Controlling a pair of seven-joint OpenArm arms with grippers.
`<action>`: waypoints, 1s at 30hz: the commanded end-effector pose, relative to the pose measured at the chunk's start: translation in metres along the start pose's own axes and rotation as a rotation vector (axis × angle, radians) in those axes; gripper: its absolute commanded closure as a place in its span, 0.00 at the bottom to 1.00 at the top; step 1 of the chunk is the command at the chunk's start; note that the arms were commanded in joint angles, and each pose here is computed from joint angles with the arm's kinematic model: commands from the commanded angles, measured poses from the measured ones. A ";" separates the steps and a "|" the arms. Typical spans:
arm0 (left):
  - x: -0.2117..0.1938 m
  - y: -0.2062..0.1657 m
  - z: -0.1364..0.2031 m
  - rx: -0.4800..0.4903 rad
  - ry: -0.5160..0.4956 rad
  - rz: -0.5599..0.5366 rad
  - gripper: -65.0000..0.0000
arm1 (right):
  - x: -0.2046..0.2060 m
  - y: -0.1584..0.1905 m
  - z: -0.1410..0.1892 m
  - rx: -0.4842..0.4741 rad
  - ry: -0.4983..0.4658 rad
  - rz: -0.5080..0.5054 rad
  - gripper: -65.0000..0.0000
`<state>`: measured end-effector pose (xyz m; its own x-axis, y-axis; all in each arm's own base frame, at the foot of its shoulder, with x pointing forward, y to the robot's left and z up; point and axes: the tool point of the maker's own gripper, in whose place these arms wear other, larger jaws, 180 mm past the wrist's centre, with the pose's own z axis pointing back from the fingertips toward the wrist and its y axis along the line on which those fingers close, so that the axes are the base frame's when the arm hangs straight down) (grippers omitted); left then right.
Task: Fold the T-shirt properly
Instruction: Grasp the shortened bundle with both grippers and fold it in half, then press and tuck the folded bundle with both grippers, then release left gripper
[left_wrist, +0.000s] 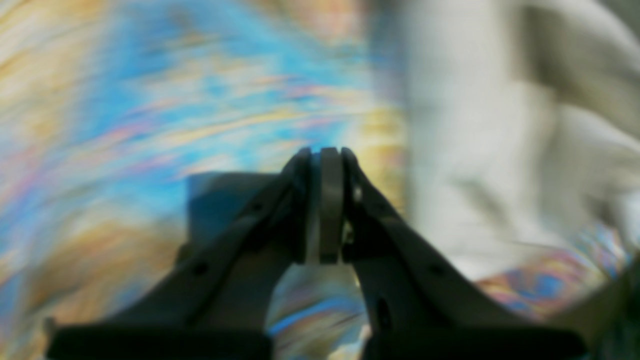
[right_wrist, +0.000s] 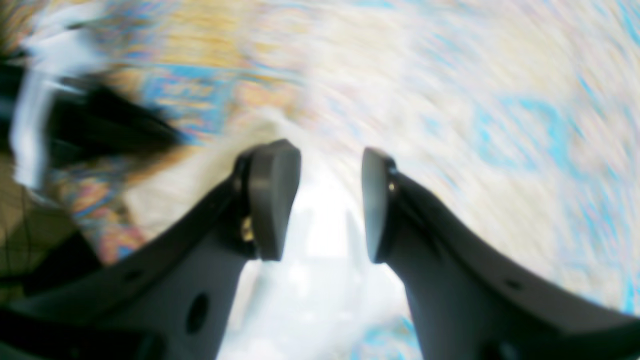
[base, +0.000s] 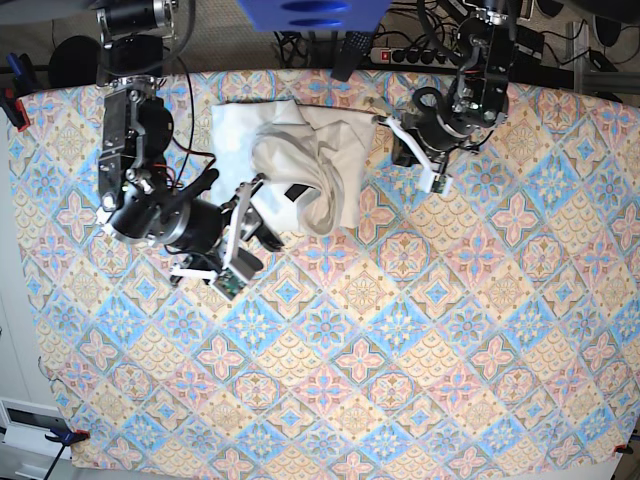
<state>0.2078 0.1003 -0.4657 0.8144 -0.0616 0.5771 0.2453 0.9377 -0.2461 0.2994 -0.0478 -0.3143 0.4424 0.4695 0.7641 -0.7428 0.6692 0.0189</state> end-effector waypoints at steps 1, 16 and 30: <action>0.012 -0.004 0.008 -0.014 -0.047 -0.012 0.96 | -0.003 -0.009 0.006 -0.026 -0.001 0.007 0.64; 0.009 -0.022 0.032 -0.042 -0.079 -0.010 0.96 | -0.095 0.079 -0.034 0.151 0.320 0.212 0.84; -0.020 -0.073 0.069 -0.171 -0.029 -0.096 0.96 | -0.041 0.088 -0.040 0.167 0.214 0.383 0.85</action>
<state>0.1305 0.0602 -0.4158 0.7921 -0.1512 0.5913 0.3969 0.8636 -0.3108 0.2290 0.0092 -0.3813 0.2226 0.8055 0.5492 -0.9375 0.3314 -0.1060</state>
